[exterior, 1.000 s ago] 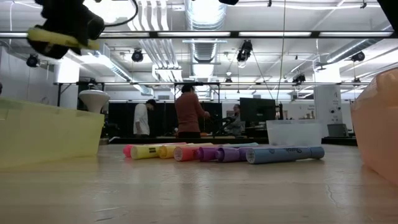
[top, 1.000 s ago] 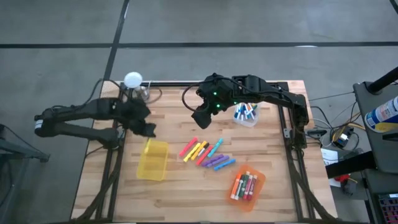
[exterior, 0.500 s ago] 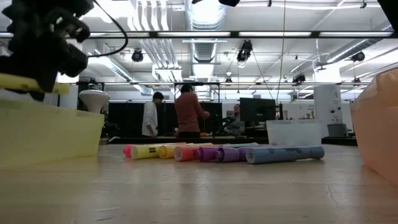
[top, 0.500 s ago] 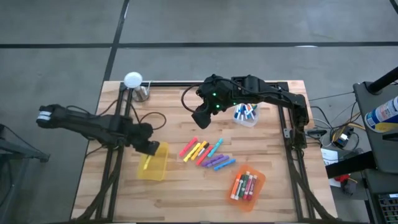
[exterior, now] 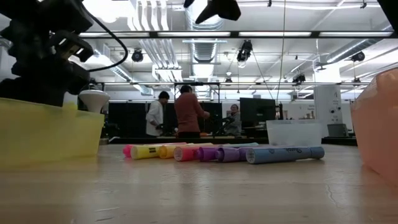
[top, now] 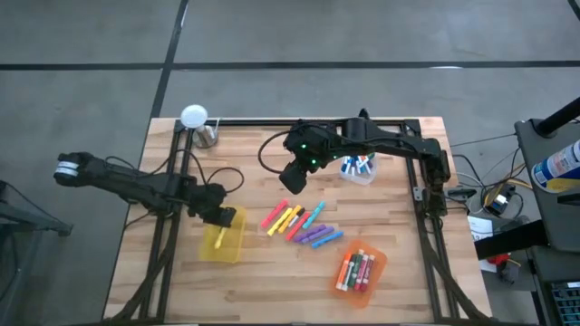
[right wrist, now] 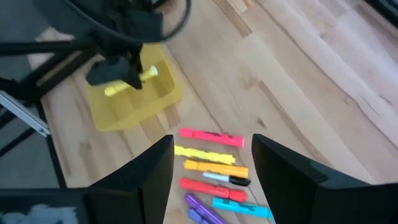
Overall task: Pick & Place Markers
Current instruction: Put the large yellow highlighter pen into the yellow bin, then put the large blue highlighter pen into the yellow bin
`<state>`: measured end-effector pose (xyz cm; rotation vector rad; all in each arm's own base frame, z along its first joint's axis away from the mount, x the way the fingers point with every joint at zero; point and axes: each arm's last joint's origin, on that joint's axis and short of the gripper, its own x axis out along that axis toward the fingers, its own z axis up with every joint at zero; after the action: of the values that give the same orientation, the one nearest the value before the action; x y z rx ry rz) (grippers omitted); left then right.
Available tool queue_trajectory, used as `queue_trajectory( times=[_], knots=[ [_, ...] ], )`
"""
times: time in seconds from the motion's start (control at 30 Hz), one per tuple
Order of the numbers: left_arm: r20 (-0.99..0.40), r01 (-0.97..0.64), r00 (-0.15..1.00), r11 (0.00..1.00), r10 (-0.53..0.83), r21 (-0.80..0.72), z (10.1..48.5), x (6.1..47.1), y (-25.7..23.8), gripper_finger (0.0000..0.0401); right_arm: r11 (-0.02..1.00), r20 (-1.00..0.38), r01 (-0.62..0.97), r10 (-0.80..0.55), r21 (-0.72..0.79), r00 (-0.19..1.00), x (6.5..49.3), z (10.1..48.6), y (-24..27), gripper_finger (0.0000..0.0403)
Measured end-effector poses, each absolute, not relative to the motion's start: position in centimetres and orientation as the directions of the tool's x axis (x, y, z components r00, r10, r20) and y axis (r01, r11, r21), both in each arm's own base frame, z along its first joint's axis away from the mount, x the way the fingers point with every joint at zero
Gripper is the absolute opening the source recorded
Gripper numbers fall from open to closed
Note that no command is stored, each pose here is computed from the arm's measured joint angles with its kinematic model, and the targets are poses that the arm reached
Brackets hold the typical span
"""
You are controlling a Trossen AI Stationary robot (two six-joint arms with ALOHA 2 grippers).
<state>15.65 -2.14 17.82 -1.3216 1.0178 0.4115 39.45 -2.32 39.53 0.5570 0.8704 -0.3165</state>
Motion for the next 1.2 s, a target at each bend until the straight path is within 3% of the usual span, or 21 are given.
queue_trajectory(
  times=[0.37, 0.5, 0.7, 1.2],
  knots=[
    [-0.788, -0.745, 0.551, 0.262, -0.275, -0.613, 17.9, 15.8, -2.1, 0.0187, 0.818, -0.827, 0.487, -0.026, 0.305, 0.561, 39.7, 37.8, -2.3, 0.0208],
    [-0.777, -0.733, 0.564, 0.263, -0.279, -0.627, 18.4, 15.9, -2.1, 0.0193, 0.862, -0.838, 0.416, 0.019, 0.291, 0.546, 39.7, 37.3, -2.1, 0.0208],
    [-0.719, -0.639, 0.633, 0.329, -0.288, -0.695, 21.1, 16.8, -2.1, 0.0194, 0.968, -0.878, 0.179, 0.072, 0.176, 0.474, 39.4, 36.2, 0.0, 0.0208],
    [-0.486, -0.306, 0.842, 0.534, -0.235, -0.789, 30.6, 18.4, -1.5, 0.0194, 0.993, -0.98, -0.076, 0.101, 0.089, 0.172, 37.9, 29.3, 5.0, 0.0208]
  ],
)
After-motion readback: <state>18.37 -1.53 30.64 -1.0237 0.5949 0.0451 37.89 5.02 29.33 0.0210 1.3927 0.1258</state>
